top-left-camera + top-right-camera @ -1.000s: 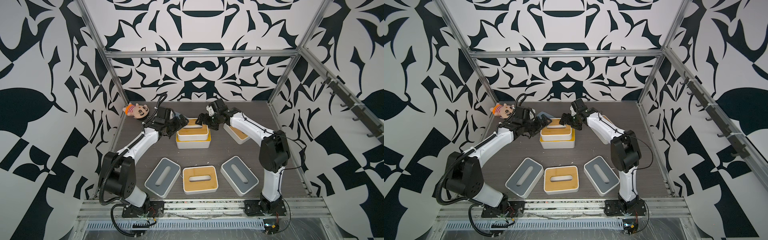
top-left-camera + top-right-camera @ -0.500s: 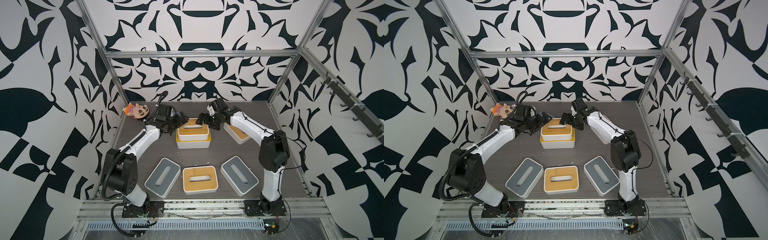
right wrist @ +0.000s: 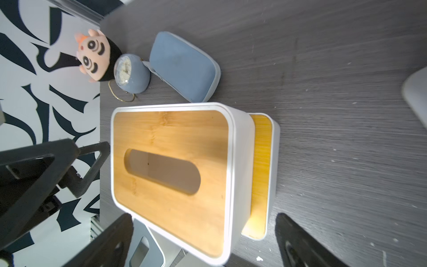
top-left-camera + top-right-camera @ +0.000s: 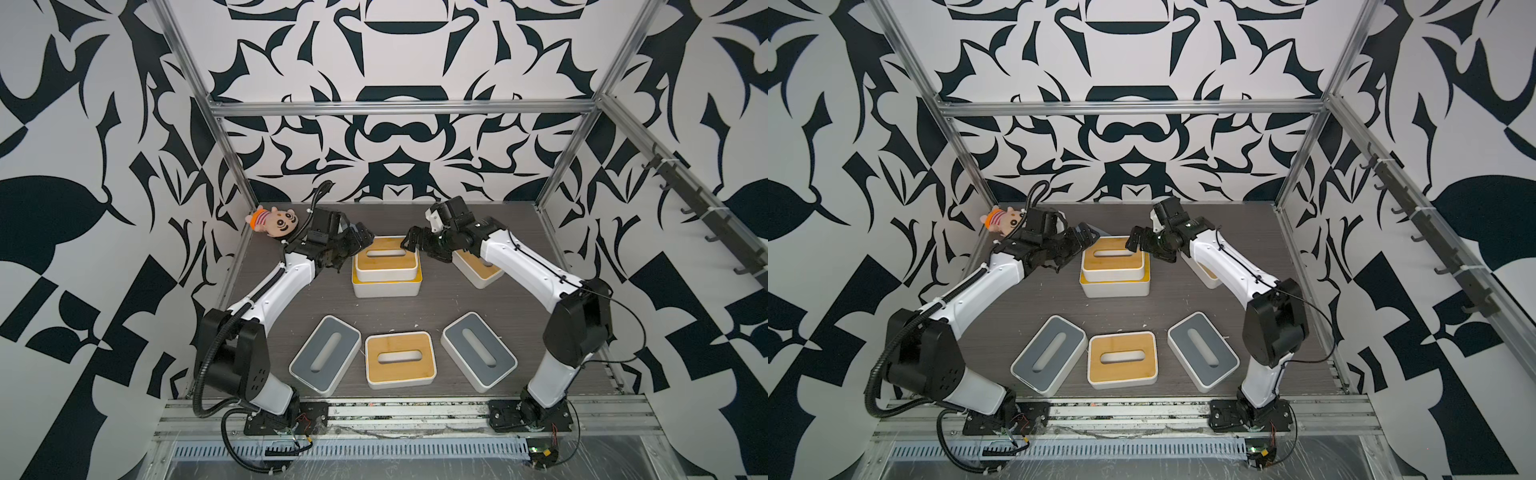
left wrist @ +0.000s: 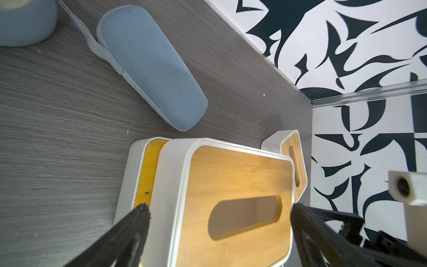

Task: Stack the tissue boxes
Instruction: Place the tissue box at the tissue box, then pick up the tissue box from the center of the board.

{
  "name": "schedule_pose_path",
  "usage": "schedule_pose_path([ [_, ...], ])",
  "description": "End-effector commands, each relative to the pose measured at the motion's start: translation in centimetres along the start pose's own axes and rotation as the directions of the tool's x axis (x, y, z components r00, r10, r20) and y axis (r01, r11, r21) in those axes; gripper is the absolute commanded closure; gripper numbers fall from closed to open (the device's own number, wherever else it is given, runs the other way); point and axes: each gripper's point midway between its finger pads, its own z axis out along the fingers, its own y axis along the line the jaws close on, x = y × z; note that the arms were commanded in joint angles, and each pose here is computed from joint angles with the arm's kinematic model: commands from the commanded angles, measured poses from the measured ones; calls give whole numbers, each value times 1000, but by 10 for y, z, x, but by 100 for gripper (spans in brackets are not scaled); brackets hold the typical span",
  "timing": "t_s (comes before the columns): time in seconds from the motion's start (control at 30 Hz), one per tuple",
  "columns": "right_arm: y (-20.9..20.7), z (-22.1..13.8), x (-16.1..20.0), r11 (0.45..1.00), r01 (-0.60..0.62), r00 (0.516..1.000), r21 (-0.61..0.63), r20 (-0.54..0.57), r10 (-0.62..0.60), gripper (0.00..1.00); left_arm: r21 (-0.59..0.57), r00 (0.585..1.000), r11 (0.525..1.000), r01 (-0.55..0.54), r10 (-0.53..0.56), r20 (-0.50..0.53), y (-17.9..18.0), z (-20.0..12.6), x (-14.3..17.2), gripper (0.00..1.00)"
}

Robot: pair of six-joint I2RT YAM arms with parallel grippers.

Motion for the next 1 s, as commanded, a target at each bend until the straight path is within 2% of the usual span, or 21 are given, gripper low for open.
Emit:
schedule_pose_path([
  [0.0,-4,-33,-15,999,32,994,21,108,-34,0,-9,1000,1000,-5,6,16,2,-15,4,1],
  [0.17,-35,-57,-17,994,37,986,105,156,-53,0,12,999,1000,-10,9,37,-5,-30,9,1],
  [0.33,-89,-70,-20,975,-16,982,220,189,-27,0,26,998,999,-39,38,54,-20,-39,18,1],
  [0.6,-144,-56,-21,956,-95,987,276,150,54,1,52,995,996,-77,74,68,-42,-41,32,1],
  [0.97,-182,-38,-28,944,-132,986,303,140,93,2,53,989,989,-134,131,65,-67,-35,46,1],
])
